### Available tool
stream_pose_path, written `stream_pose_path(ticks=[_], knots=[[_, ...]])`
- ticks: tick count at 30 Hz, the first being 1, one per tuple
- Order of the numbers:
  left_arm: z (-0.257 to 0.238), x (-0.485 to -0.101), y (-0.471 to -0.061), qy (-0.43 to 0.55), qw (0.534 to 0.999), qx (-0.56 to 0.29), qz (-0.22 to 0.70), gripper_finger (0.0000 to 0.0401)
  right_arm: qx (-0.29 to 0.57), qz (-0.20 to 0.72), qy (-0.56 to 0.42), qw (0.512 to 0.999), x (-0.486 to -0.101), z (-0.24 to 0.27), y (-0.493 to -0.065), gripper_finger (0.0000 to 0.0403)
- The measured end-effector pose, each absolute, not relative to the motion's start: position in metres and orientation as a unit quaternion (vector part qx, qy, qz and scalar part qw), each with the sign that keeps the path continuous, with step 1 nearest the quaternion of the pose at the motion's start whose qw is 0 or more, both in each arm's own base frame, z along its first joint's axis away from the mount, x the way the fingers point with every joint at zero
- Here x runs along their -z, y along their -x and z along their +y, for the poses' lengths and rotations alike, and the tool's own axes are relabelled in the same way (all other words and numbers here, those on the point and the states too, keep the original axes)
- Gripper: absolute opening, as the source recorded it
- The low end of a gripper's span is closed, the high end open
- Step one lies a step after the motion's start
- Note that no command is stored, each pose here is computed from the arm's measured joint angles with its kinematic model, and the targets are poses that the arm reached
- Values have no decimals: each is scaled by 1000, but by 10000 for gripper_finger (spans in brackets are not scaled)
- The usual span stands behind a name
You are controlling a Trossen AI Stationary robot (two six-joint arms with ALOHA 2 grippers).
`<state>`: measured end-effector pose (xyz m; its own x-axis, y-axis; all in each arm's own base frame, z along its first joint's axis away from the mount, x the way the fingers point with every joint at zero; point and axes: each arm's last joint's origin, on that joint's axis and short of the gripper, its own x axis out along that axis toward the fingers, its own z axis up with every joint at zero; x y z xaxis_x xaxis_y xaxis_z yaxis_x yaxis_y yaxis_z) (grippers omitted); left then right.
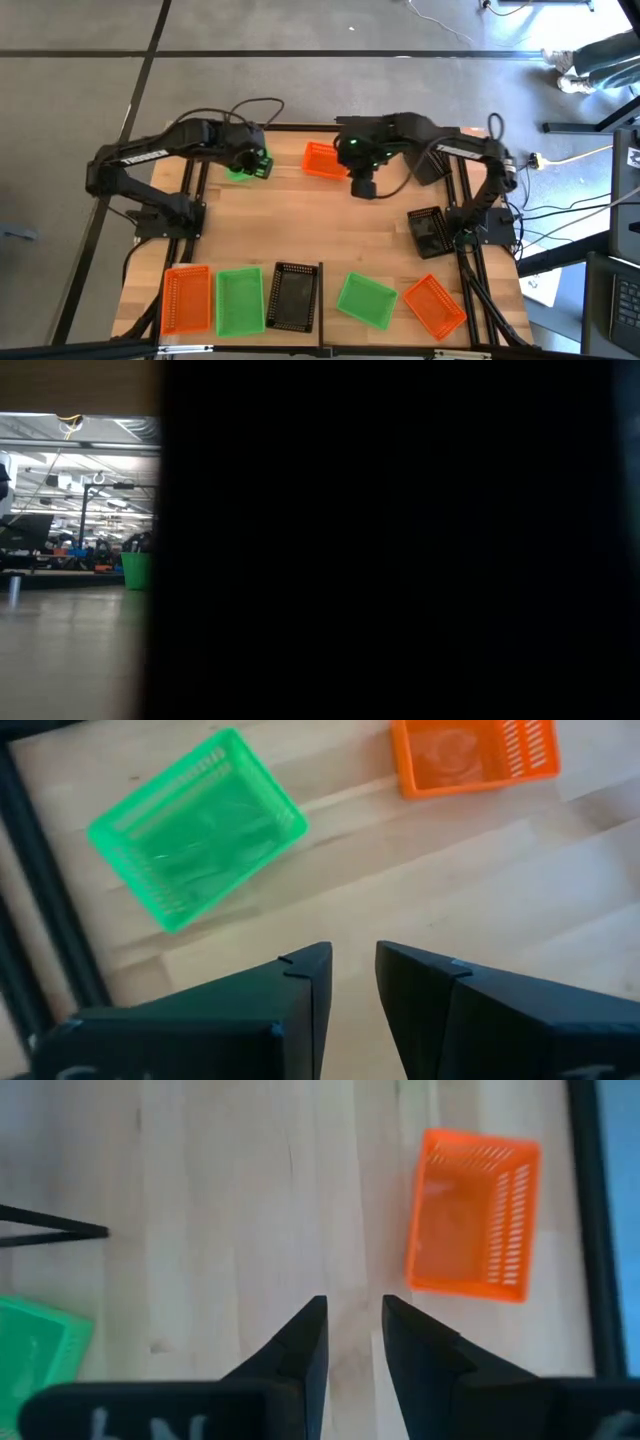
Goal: Stack baskets on shelf by color
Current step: Stack the top green basket on top of the other green basket on the shelf
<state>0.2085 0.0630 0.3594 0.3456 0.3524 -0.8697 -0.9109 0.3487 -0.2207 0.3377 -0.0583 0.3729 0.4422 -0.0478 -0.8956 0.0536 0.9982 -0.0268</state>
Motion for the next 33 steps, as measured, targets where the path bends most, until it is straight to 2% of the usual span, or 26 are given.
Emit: stream_pose_path(ticks=[6,12,24,33], knots=[[83,-321,-216,309,766,-382,415,73,36,477,3,878,-405,-54,-311,94],[98,-287,-206,310,737,-391,456,73,52,435,-17,899,-424,-51,-294,94],[105,-230,-196,249,744,-351,511,72,68,398,-43,914,-434,-50,-292,94],[109,-218,-196,169,768,-325,525,72,86,386,-85,914,-435,-51,-293,94]])
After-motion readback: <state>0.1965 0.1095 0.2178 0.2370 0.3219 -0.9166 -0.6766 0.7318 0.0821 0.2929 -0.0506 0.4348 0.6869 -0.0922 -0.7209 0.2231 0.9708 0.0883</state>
